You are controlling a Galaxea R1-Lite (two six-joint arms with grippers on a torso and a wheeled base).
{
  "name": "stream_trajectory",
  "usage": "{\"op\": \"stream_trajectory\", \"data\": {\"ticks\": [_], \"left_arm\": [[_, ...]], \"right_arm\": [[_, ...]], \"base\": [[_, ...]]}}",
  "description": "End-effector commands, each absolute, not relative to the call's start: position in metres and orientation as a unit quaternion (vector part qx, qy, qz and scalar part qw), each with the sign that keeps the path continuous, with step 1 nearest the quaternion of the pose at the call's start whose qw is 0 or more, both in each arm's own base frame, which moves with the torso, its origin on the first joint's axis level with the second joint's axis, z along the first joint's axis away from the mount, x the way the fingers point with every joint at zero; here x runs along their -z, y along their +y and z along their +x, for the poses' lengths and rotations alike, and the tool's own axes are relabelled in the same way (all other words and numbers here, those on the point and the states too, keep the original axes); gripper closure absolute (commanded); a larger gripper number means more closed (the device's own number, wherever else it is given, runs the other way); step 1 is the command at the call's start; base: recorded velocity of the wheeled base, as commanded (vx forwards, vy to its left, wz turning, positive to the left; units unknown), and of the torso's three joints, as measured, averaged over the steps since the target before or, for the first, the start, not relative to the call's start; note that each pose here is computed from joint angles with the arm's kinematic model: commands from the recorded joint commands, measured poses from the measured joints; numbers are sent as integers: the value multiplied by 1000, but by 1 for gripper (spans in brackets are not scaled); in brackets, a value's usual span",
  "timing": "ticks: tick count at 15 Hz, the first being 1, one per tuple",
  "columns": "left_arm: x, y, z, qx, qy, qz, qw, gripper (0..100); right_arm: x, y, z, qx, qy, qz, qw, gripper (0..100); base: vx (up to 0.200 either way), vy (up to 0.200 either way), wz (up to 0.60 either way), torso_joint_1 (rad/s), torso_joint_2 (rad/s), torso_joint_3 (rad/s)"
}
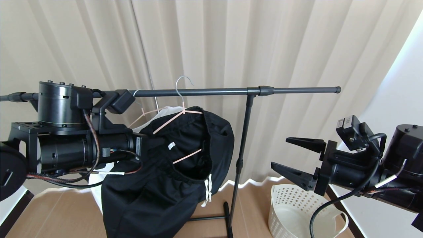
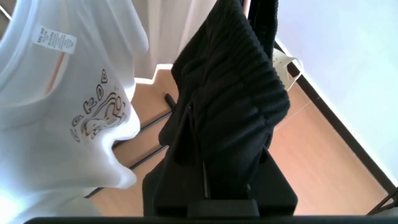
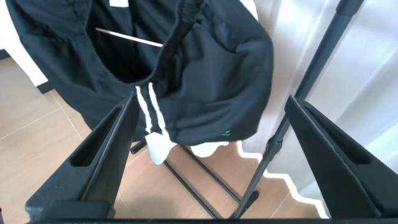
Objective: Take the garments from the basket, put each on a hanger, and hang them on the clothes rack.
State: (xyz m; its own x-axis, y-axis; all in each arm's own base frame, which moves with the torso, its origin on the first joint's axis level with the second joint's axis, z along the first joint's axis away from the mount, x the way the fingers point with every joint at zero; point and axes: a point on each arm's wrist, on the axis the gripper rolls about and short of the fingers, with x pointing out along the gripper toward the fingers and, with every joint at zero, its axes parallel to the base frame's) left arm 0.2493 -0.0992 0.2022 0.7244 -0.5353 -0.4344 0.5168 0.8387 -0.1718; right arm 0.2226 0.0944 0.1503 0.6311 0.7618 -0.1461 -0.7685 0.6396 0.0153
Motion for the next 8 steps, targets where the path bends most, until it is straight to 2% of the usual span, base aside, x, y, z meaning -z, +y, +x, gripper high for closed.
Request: {"op": "stream_trajectory", "data": {"ticks": [1,4,8], "left_arm": [[-197,-102,255,283,251,-20,926,100],[-190,-103,259,263,264,-30,927,100],[-190,-106,266,260,256,-42,930,100]], "right_arm": [[-150,94,223,-424,69,-24,903,0],[-150,94,223,-424,69,-24,903,0],[-150,94,223,-424,71,-24,903,0]], "base": [[0,0,0,0,0,0],[0,0,0,0,0,0],[0,0,0,0,0,0]]}}
